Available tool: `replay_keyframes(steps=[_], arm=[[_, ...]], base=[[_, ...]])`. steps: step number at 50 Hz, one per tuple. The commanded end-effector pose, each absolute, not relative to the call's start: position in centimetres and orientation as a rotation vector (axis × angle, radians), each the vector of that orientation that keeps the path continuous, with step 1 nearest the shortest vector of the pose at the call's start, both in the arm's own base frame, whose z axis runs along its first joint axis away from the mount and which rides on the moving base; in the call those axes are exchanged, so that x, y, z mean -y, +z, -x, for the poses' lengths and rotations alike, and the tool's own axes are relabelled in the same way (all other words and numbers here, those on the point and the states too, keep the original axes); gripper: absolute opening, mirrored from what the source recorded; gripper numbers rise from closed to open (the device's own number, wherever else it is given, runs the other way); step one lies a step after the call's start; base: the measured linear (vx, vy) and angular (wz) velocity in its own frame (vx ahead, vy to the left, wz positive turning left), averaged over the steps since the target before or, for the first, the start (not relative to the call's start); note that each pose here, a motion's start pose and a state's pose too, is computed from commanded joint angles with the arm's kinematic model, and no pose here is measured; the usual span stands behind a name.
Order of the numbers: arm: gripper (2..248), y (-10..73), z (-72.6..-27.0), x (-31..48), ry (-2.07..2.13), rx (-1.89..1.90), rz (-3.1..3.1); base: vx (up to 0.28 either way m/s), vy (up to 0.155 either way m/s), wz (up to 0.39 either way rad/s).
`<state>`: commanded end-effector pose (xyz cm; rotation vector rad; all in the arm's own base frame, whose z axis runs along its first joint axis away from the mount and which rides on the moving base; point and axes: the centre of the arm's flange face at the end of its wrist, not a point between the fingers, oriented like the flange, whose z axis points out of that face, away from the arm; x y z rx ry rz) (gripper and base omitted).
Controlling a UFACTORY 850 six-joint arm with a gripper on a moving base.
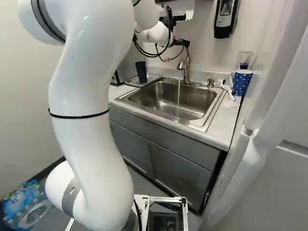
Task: Rinse the cup and place it in the tray
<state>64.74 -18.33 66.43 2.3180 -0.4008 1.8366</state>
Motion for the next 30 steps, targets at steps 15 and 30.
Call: replay_keyframes(steps=[15, 30], arm=[[247, 66.29, -64.71, 18.32, 1.821, 0.402, -2.334], [247, 66.27, -64.69, 18.08, 1.818, 0.399, -2.34]], base=[[0.0, 0.0, 0.0], [0.0, 0.0, 0.0]])
